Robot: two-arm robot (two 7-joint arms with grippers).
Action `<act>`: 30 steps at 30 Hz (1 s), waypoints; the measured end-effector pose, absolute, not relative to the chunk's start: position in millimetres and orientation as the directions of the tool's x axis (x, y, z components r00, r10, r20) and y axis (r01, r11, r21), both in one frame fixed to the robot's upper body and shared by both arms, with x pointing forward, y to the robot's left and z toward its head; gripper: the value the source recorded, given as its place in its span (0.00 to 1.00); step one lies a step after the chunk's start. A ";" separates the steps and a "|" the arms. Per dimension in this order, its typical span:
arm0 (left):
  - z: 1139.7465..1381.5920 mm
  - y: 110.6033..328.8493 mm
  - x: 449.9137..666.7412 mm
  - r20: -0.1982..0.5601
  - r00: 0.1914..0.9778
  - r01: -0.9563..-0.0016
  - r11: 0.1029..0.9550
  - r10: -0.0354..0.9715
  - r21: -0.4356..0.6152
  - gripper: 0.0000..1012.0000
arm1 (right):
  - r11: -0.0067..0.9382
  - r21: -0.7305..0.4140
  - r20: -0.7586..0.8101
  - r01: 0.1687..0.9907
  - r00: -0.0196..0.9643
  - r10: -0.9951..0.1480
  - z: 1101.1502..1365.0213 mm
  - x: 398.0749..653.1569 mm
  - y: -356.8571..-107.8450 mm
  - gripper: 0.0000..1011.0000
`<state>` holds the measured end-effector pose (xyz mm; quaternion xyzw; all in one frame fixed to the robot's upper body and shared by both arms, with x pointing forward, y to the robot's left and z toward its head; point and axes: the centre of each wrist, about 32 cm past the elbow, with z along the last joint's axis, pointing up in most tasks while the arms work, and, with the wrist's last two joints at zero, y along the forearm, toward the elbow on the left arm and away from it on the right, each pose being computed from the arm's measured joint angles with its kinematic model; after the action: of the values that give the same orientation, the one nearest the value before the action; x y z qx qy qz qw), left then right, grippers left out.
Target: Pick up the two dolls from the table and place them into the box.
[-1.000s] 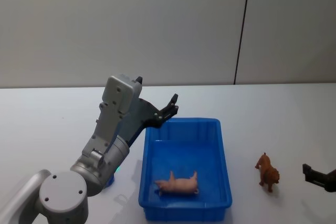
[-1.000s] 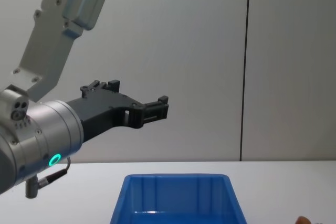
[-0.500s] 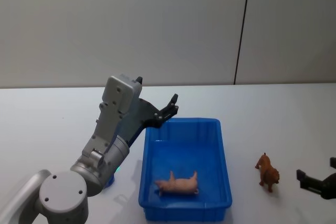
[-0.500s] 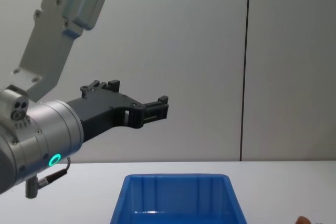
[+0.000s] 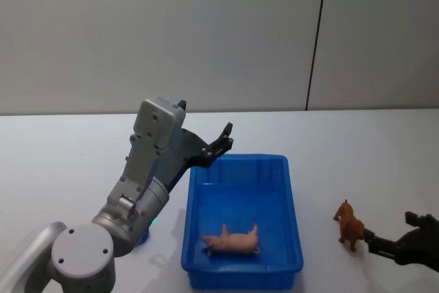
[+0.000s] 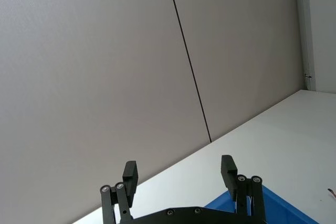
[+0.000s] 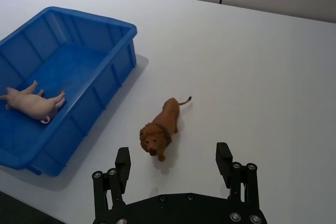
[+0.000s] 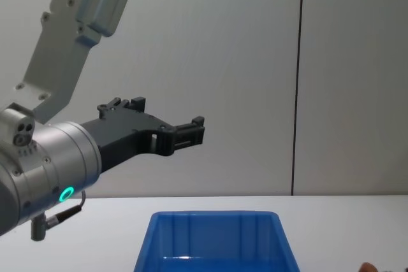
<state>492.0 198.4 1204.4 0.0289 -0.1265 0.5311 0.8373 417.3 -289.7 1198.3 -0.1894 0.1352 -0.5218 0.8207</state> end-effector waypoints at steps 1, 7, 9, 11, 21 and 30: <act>1204.4 198.4 492.0 0.243 0.404 -0.897 0.434 0.882 -0.086 0.99 | 0.385 -0.451 -0.024 0.805 0.421 -0.907 1198.5 418.2 -288.5 0.99; 1204.4 198.4 492.0 0.242 0.404 -0.897 0.434 0.882 -0.086 0.99 | 0.409 -0.461 -0.025 0.787 0.450 -0.893 1195.1 426.4 -274.2 0.99; 1204.4 198.4 492.0 0.243 0.404 -0.897 0.434 0.882 -0.086 0.99 | 0.412 -0.463 -0.025 0.784 0.454 -0.891 1194.3 428.2 -270.9 0.99; 1204.4 198.4 492.0 0.242 0.404 -0.897 0.434 0.882 -0.086 0.99 | 0.414 -0.467 -0.025 0.782 0.456 -0.890 1193.5 429.8 -268.2 0.99; 1204.4 198.4 492.0 0.243 0.404 -0.897 0.434 0.882 -0.086 0.99 | 0.383 -0.498 -0.001 0.778 0.441 -0.897 1185.9 441.3 -248.3 0.99; 1204.4 198.4 492.0 0.242 0.404 -0.897 0.434 0.882 -0.086 0.99 | 0.353 -0.514 0.022 0.782 0.424 -0.905 1179.1 450.3 -231.5 0.99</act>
<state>492.0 198.4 1204.4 0.0289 -0.1264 0.5310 0.8374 450.3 -231.5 1179.1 -0.2308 0.1339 -0.5197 0.8116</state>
